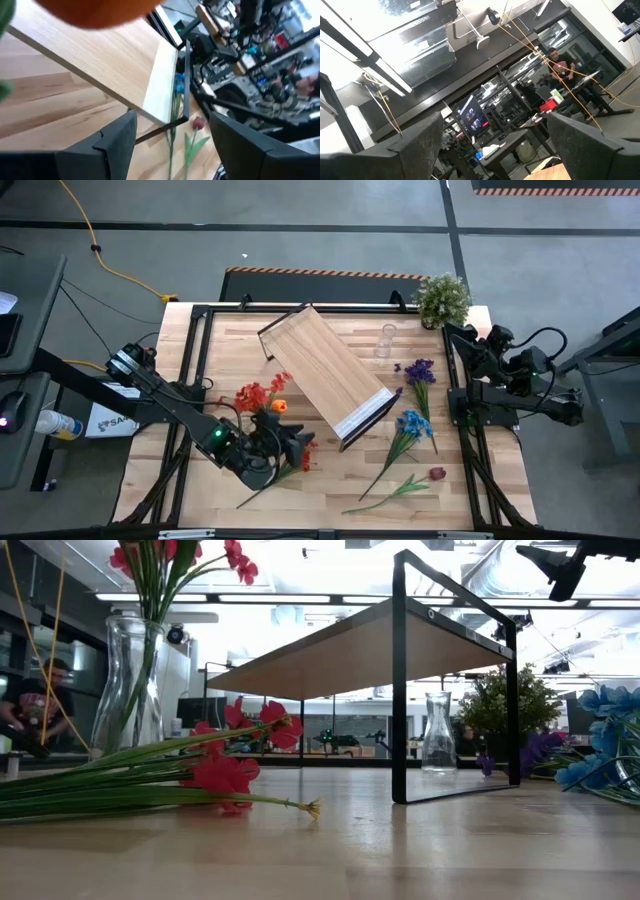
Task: Pick and place flowers into a vace then onto a shelf
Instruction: Put the red flowers into the bottom transparent vase
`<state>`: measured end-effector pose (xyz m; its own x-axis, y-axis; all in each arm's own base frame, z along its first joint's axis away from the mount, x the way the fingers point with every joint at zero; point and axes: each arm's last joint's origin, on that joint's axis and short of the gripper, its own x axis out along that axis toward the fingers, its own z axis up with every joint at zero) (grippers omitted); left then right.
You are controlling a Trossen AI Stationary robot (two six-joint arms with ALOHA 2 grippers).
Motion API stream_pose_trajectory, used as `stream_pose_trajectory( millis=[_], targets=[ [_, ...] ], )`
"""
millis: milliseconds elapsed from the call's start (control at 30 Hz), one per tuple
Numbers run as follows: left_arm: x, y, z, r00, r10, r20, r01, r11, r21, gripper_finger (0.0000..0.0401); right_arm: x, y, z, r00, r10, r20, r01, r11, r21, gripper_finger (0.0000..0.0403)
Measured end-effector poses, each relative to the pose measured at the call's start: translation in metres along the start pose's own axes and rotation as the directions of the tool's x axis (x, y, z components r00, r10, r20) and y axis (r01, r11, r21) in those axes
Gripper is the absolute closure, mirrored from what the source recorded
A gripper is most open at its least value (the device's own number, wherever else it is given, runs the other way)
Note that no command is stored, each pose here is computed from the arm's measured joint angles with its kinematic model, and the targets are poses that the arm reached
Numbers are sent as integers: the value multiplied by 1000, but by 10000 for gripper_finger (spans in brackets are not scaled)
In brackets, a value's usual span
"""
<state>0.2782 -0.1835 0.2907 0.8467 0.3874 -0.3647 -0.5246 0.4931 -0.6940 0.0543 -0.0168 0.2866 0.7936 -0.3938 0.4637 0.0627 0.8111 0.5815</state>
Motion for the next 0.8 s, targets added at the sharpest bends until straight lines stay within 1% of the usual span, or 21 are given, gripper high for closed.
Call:
stream_pose_trajectory(
  millis=[100,200,467,700,800],
  targets=[
    [-1,0,-2,999,-8,-41,11,997,74,119,0,0,0,1000,1,-2,-1,1000,0,59],
    [-4,-1,-4,999,-13,-52,19,993,116,119,0,0,0,1000,2,-2,-2,1000,0,59],
    [-18,1,-15,996,-22,-90,39,982,185,119,0,0,0,1000,3,-2,-3,1000,0,59],
    [-19,2,-16,995,-15,-101,35,978,207,119,0,0,0,1000,12,-8,-12,1000,8,59],
    [-20,3,-16,994,-12,-109,38,969,246,119,0,1,0,1000,21,-14,-21,1000,8,59]
  ],
)
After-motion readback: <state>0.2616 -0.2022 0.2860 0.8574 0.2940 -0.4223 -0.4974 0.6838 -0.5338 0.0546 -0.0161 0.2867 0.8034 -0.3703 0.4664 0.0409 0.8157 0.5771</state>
